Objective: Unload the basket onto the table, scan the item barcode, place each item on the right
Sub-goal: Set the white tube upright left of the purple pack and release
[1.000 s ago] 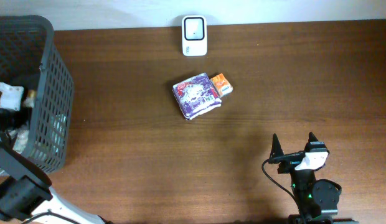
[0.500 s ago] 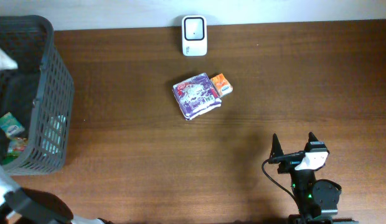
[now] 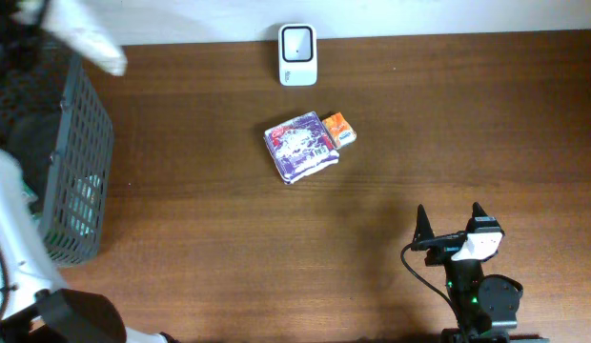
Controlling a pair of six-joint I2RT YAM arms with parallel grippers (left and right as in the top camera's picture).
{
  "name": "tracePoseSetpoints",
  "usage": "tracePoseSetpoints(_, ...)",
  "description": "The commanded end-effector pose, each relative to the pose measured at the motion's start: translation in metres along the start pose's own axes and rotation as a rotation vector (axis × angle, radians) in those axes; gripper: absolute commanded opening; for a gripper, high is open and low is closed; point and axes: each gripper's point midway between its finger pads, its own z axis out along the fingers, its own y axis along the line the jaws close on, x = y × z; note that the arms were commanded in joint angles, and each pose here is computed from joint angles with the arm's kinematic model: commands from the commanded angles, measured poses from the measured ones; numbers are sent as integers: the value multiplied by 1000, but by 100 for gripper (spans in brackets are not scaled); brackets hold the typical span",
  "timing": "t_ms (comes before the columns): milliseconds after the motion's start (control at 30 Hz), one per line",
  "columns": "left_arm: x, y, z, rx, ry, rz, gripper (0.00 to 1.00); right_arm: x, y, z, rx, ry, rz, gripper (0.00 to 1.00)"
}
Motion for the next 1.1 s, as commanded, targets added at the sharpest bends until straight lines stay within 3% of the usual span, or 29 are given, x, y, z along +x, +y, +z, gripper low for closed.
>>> tracePoseSetpoints(0,51,-44,40,94,142,38,0,4,0,0,0,5,7,99)
tracePoseSetpoints(100,76,-20,63,-30,149,-5,0,4,0,0,0,5,7,99)
tracePoseSetpoints(200,110,53,68,-435,122,-24,0,4,0,0,0,5,7,99)
tracePoseSetpoints(333,144,98,59,-773,146,111,0,4,0,0,0,5,7,99)
tracePoseSetpoints(600,235,135,93,-957,374,302,0,4,0,0,0,5,7,99)
tracePoseSetpoints(700,276,159,107,-978,539,425,0,4,0,0,0,5,7,98)
tracePoseSetpoints(800,306,183,113,-1002,643,450,0,4,0,0,0,5,8,99)
tracePoseSetpoints(1067,336,226,114,-1069,744,429,5,4,0,0,0,5,7,99)
